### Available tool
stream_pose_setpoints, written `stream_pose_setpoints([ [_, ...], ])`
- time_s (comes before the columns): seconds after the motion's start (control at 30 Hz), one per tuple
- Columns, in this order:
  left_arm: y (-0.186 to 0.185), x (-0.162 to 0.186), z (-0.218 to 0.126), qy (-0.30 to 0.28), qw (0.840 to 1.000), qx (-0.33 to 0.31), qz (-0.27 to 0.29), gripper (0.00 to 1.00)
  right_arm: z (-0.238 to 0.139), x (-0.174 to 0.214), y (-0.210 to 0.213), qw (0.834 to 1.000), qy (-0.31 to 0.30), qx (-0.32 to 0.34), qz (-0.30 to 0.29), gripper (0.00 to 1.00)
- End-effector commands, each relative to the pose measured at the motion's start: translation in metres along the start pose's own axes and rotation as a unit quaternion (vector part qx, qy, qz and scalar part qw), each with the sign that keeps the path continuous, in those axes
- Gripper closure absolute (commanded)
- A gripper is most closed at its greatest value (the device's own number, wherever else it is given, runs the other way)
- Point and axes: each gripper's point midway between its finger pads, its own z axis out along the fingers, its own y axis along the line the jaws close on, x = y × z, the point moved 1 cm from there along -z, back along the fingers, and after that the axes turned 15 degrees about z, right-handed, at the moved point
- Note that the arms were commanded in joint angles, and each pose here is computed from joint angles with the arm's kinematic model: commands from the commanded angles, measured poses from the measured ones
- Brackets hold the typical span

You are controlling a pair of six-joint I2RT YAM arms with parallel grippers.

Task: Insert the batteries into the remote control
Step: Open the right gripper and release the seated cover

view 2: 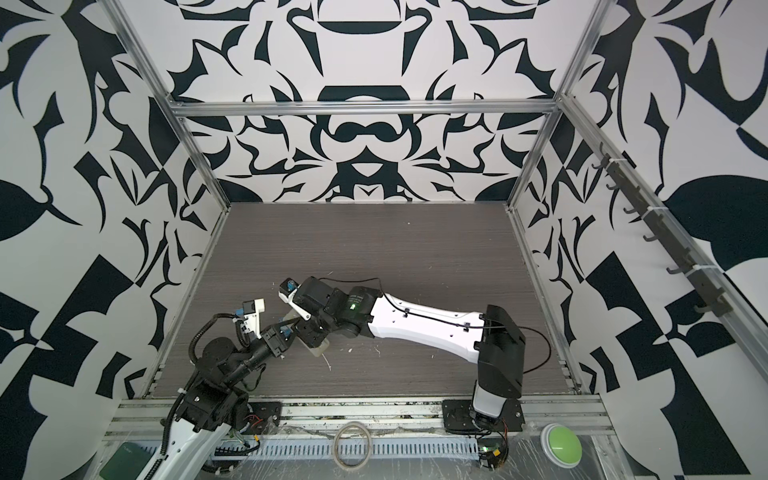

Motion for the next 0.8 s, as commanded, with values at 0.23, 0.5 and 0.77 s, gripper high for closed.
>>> stream_pose_setpoints([
  [0.23, 0.0, 0.011, 0.001, 0.021, 1.0, 0.011, -0.008, 1.0, -0.026, 0.008, -0.005, 1.0, -0.018, -0.005, 0.004, 0.44],
  [0.5, -0.005, 0.01, 0.001, 0.022, 0.999, 0.023, -0.011, 1.0, -0.025, 0.026, -0.018, 1.0, -0.001, 0.007, 0.004, 0.46],
  [0.77, -0.009, 0.007, 0.0, 0.018, 0.999, 0.031, -0.014, 1.0, -0.017, 0.037, -0.028, 1.0, 0.013, 0.02, 0.012, 0.49],
])
